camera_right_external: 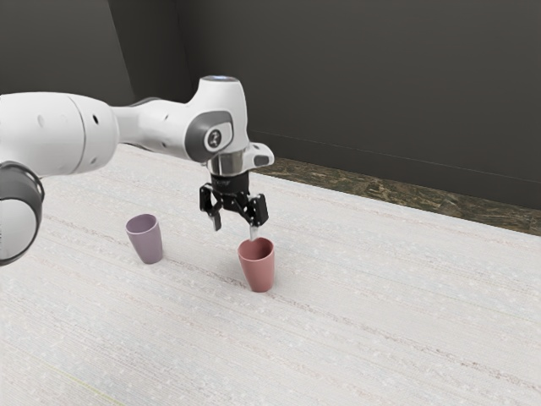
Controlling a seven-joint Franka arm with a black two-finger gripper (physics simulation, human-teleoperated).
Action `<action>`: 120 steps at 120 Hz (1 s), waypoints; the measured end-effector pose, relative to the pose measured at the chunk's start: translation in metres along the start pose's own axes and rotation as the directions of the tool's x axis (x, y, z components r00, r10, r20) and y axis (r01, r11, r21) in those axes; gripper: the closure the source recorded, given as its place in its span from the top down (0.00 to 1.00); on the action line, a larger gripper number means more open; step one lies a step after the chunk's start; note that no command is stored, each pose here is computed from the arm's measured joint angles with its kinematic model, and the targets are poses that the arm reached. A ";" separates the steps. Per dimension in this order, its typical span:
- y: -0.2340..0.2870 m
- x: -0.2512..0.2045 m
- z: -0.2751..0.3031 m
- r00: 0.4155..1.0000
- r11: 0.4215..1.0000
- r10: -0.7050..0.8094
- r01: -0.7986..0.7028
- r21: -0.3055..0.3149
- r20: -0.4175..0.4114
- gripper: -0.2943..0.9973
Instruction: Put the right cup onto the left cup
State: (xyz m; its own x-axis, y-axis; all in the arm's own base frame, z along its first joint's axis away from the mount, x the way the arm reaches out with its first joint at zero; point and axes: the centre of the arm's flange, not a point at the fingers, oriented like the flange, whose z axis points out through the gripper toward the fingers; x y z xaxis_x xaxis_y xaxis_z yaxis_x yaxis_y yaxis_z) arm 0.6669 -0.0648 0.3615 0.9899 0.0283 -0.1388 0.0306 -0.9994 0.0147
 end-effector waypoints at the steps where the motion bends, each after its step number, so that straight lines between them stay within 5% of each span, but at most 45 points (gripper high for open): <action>1: 0.000 0.000 0.001 1.000 1.000 0.000 0.000 0.000 0.001 0.77; 120: 0.000 0.024 0.057 0.999 1.000 -0.005 0.005 0.000 0.041 0.74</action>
State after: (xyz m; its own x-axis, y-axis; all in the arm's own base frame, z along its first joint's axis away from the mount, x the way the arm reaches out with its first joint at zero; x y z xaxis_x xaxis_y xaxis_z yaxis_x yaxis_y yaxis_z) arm 0.6823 -0.0650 0.3019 0.9833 0.0321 -0.1793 0.0352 -0.9993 0.0145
